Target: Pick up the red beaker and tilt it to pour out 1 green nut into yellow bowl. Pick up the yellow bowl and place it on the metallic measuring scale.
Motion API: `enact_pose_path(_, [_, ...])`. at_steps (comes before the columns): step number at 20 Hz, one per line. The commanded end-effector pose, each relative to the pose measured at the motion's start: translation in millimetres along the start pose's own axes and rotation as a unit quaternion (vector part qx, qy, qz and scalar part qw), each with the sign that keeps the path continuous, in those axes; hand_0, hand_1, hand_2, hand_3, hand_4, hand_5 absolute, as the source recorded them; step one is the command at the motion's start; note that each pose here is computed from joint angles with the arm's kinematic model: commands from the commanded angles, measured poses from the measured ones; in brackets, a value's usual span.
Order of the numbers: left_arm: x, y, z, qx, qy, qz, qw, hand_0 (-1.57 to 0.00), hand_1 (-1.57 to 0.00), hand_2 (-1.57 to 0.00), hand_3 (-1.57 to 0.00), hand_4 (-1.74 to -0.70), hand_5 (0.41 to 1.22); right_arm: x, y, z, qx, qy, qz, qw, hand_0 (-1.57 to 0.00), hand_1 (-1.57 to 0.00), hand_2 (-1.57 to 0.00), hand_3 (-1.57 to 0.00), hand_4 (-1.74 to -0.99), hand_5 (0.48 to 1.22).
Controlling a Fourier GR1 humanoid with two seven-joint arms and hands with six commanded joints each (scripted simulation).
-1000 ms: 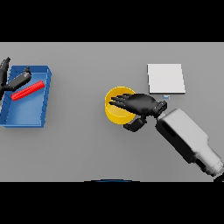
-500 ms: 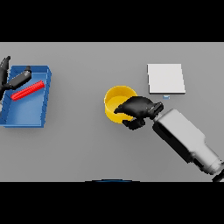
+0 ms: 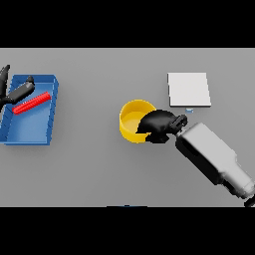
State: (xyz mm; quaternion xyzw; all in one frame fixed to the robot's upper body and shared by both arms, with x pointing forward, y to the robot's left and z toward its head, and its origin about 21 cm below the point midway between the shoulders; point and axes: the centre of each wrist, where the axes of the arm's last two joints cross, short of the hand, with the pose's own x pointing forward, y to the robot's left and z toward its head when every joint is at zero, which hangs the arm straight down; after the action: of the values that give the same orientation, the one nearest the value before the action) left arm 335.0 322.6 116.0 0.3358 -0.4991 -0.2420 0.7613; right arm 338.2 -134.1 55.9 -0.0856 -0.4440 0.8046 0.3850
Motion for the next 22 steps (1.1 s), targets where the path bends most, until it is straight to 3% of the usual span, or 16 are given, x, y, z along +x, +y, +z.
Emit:
enact_pose_path(1, [0, -3, -1, -0.001, 0.001, 0.0, 1.0, 0.0, 0.0, 0.0, 0.0, -0.81, 0.724, 1, 1.6, 2, 0.001, 0.001, 0.001, 1.0, -1.48, -1.47, -1.42, -1.18, -1.711, 1.199])
enact_pose_path(5, [3, 1, 1, 0.001, -0.006, -0.001, 1.0, 0.0, 0.0, 0.0, 0.0, -0.8, 0.724, 1, -11.0, 14, -0.025, -0.007, -0.003, 1.0, -1.53, -1.53, -1.49, -1.19, -1.729, 1.212])
enact_pose_path(8, [0, 0, 0, 0.002, 0.002, -0.004, 1.0, 0.0, 0.0, 0.0, 0.0, -0.8, 0.721, 1, -28.9, 35, -0.037, -0.001, 0.012, 0.999, -1.55, -1.55, -1.51, -1.38, -1.731, 1.216])
enact_pose_path(11, [1, 1, 0, -0.001, -0.003, 0.0, 1.0, 0.0, 0.0, 0.0, 0.0, -0.8, 0.72, 2, -52.3, 52, -0.054, 0.026, 0.021, 0.998, -1.56, -1.56, -1.54, -1.34, -1.726, 1.219])
enact_pose_path(18, [5, 3, 0, 0.006, -0.01, -0.005, 1.0, 0.0, 0.0, 0.0, 0.0, -0.8, 0.723, 0, -70.7, 69, -0.078, 0.047, 0.03, 0.995, -1.57, -1.57, -1.56, -1.24, -1.719, 1.22])
enact_pose_path(20, [4, 5, 3, 0.006, -0.013, -0.002, 1.0, 0.0, 0.0, 0.0, 0.0, -0.81, 0.735, -9, -78.1, 74, -0.092, 0.061, 0.037, 0.993, -1.57, -1.57, -1.57, -1.32, -1.72, 1.22])
enact_pose_path(22, [8, 7, 5, 0.01, -0.012, -0.005, 1.0, 0.0, 0.0, 0.0, 0.0, -0.81, 0.742, -22, -84.6, 79, -0.105, 0.091, 0.035, 0.99, -1.57, -1.57, -1.57, -1.3, -1.72, 1.221])
